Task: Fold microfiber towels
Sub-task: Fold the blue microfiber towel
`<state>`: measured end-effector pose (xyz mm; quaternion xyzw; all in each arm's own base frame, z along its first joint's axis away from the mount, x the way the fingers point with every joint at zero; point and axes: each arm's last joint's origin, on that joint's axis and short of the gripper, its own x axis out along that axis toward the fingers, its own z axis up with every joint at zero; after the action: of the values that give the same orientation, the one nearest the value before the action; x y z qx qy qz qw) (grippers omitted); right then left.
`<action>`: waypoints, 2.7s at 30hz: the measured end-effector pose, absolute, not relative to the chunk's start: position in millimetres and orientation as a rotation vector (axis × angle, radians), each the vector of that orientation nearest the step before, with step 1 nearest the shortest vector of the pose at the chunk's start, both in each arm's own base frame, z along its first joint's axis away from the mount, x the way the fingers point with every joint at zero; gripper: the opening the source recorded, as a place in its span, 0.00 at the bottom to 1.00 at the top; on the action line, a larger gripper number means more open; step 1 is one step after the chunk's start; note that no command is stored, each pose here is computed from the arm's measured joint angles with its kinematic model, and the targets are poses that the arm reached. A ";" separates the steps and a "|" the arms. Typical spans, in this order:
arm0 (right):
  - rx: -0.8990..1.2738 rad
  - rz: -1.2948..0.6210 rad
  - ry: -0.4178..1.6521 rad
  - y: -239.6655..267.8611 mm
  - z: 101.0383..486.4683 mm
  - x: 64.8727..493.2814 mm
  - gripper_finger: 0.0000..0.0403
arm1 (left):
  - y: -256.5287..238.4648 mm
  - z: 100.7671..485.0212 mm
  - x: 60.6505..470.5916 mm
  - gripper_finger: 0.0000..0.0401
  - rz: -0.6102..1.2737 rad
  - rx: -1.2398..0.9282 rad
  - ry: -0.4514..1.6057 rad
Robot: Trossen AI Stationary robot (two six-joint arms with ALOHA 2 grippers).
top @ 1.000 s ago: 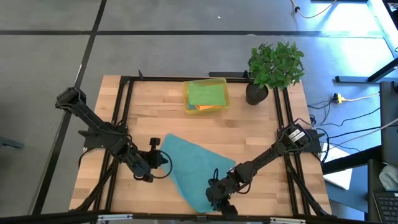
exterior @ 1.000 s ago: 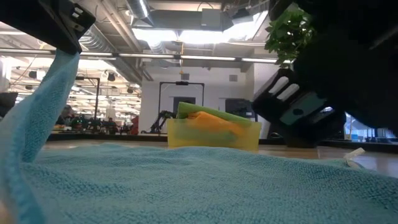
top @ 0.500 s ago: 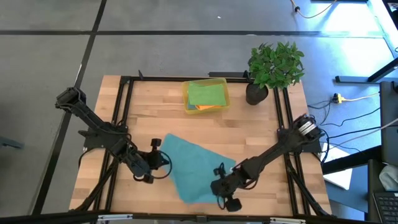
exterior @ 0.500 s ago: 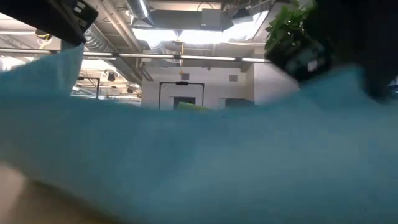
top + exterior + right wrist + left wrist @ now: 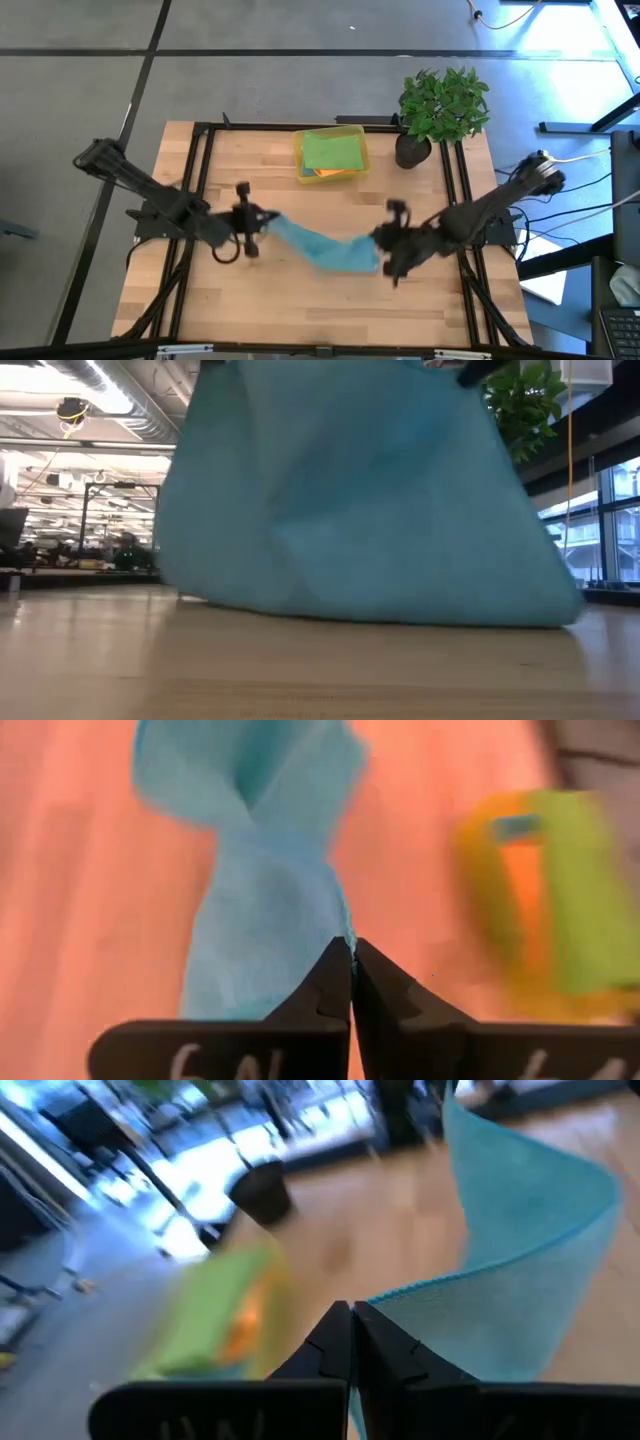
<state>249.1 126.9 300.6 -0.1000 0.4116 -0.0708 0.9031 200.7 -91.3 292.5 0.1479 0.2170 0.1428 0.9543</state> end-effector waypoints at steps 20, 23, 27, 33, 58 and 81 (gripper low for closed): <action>-0.211 -0.421 0.625 21.5 375.6 193.1 0.00 | -0.9 372.5 171.4 0.00 0.521 0.462 0.389; -0.201 -0.392 0.648 23.2 367.5 196.8 0.00 | 2.0 363.7 170.7 0.00 0.480 0.463 0.472; -0.168 -0.342 0.718 28.6 344.8 200.5 0.00 | 2.2 351.3 169.1 0.00 0.433 0.419 0.579; -0.105 -0.288 0.806 39.7 306.3 199.2 0.00 | -4.6 335.0 166.0 0.00 0.331 0.289 0.668; 0.241 0.117 0.884 144.1 142.4 216.9 0.01 | -98.2 182.6 142.9 0.00 -0.180 -0.142 0.652; 0.102 0.232 0.844 188.3 171.0 221.3 0.01 | -145.2 174.8 141.9 0.00 -0.360 0.003 0.495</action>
<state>221.3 188.3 171.0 0.0492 0.4087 0.1124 0.9044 141.9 -145.2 174.8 0.0012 0.2434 -0.1770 0.9536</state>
